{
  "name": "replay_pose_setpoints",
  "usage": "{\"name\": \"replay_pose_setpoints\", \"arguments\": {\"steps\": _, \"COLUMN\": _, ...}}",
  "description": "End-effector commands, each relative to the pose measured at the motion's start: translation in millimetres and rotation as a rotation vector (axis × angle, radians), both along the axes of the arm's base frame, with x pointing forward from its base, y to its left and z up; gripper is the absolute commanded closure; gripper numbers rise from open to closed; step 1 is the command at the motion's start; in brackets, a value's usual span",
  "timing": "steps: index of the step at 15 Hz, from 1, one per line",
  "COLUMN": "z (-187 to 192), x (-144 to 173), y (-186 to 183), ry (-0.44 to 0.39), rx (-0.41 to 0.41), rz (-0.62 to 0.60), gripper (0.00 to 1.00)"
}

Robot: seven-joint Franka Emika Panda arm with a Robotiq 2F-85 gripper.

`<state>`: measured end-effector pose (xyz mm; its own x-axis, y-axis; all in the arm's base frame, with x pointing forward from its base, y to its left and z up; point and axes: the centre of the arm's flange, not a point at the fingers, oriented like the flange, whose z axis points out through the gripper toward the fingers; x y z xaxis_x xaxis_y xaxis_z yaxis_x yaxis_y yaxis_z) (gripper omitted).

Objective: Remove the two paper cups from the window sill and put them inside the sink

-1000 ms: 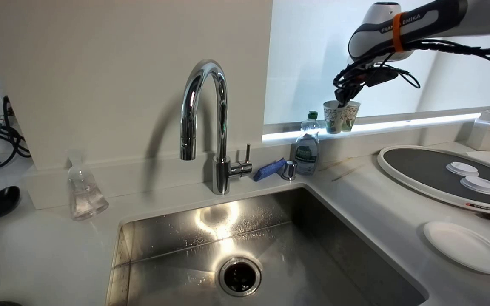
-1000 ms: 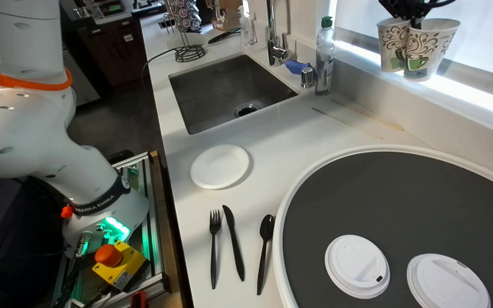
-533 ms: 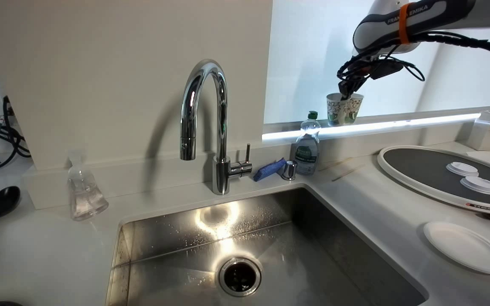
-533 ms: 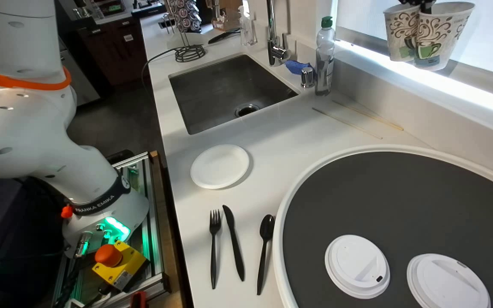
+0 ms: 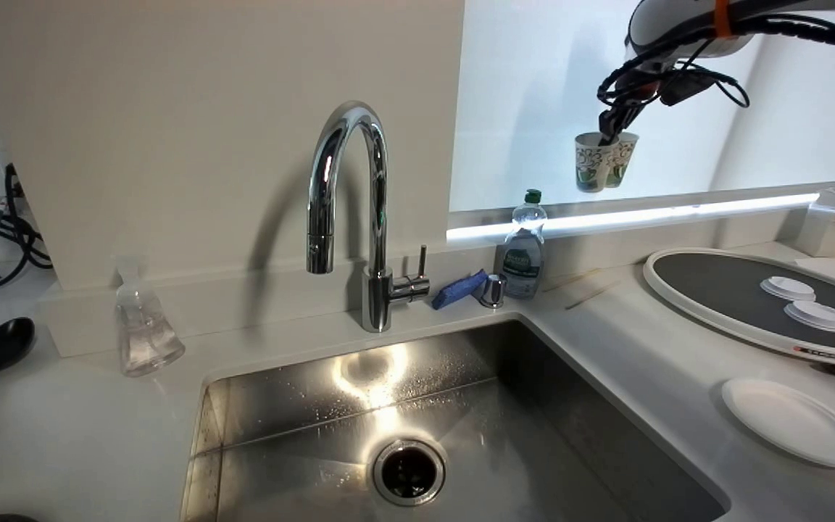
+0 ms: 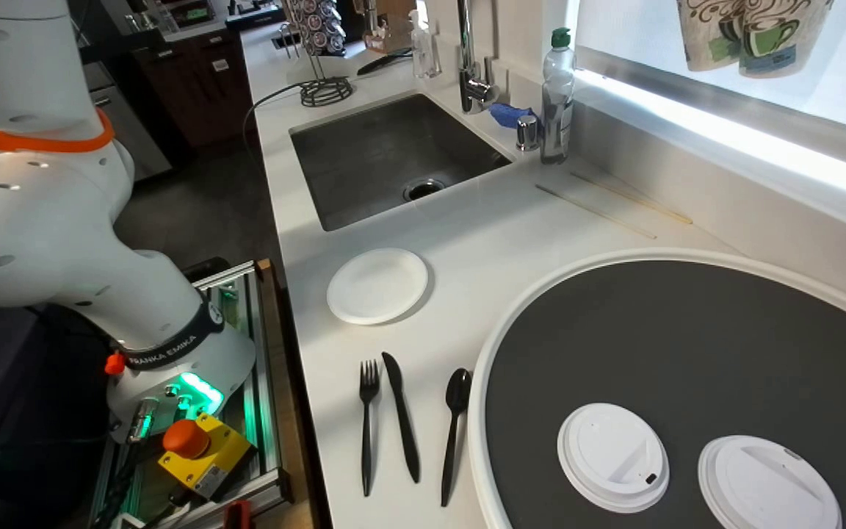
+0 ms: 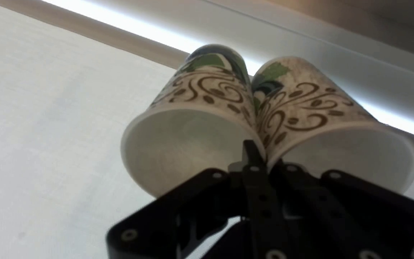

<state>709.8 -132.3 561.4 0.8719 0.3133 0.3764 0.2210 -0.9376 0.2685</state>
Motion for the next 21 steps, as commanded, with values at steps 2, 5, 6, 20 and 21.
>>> {"name": "replay_pose_setpoints", "arguments": {"steps": 2, "z": 23.9, "x": -36.4, "y": 4.3, "ry": 0.027, "rx": 0.04, "rz": 0.143, "gripper": 0.99}}
{"name": "replay_pose_setpoints", "arguments": {"steps": 5, "z": 38.0, "x": -49.2, "y": 9.3, "ry": 0.026, "rx": 0.079, "rz": 0.213, "gripper": 0.99}}
{"name": "replay_pose_setpoints", "arguments": {"steps": 6, "z": 41.4, "x": -55.5, "y": 10.1, "ry": 0.031, "rx": 0.087, "rz": 0.231, "gripper": 0.99}}
{"name": "replay_pose_setpoints", "arguments": {"steps": 20, "z": 23.3, "x": -132.4, "y": 53.9, "ry": 0.167, "rx": 0.19, "rz": 0.392, "gripper": 0.99}}
{"name": "replay_pose_setpoints", "arguments": {"steps": 21, "z": 22.1, "x": -134.6, "y": 56.9, "ry": 0.17, "rx": 0.188, "rz": 0.39, "gripper": 0.99}}
